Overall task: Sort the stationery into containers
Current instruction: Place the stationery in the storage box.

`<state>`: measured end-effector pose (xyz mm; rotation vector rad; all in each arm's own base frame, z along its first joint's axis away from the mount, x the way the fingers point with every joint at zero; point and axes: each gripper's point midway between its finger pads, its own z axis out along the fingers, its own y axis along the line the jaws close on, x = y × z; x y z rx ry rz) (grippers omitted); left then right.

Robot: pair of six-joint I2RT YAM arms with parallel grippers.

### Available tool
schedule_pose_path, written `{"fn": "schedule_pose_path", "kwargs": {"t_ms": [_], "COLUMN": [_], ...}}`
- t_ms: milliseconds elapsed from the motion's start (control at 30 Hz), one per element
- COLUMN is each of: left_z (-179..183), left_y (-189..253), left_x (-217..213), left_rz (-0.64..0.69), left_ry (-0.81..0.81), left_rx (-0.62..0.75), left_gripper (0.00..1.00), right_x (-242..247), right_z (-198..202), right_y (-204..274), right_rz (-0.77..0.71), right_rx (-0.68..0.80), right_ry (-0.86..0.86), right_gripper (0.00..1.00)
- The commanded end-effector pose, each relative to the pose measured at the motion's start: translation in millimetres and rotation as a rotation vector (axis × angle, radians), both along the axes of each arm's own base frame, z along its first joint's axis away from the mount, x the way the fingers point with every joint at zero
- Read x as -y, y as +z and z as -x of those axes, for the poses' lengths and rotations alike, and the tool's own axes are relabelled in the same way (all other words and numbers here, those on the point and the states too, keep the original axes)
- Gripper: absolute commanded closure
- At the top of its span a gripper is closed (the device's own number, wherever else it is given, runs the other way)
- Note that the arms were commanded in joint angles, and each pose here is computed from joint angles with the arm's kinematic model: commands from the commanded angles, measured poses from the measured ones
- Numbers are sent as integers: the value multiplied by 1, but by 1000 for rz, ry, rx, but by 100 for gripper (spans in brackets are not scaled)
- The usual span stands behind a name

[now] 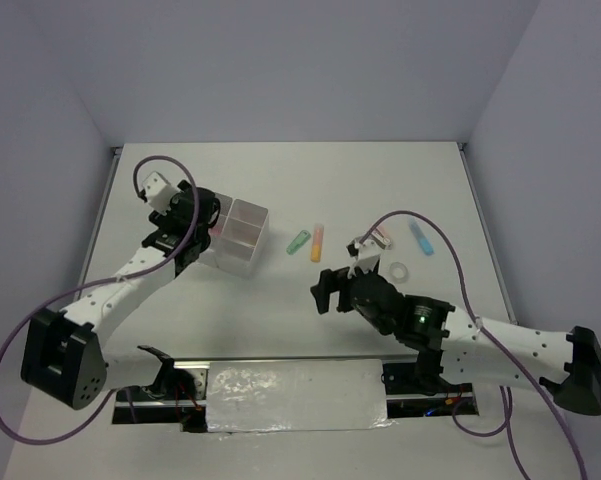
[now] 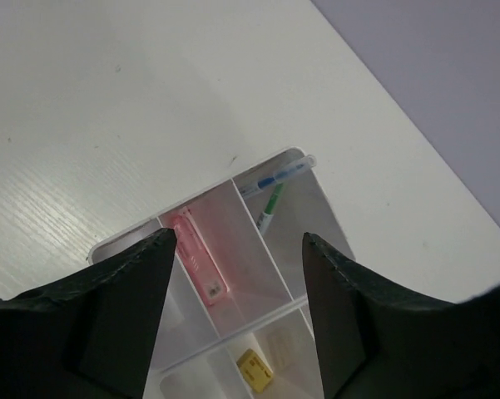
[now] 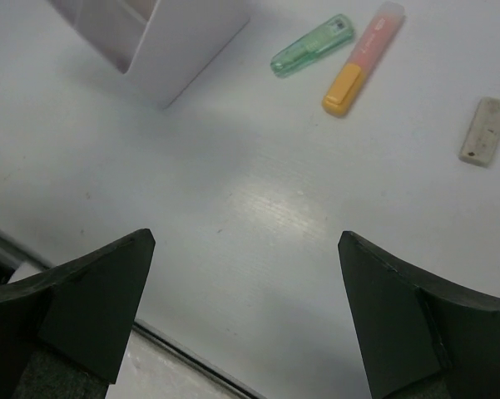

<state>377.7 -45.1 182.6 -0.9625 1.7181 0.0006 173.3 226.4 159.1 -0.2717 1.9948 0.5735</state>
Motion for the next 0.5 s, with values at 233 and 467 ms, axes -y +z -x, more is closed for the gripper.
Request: {"fn": "schedule_pose_path", "kwargs": {"t_ms": [233,467], "left_z": [68,133], "left_y": [60,97], "left_x": [20,42], "left_rz": [-57,-87], "left_ry": [-403,-617], "left_rx": [-16,8], "left_gripper": [2,1], "right_x": [-18,-66], "right_z": [-103,-144], "right_y": [3,-35], "right_rz": [36,103], "right_rx": [-325,-436], "right_ry": [-494,-599], "right_gripper": [0,8]}}
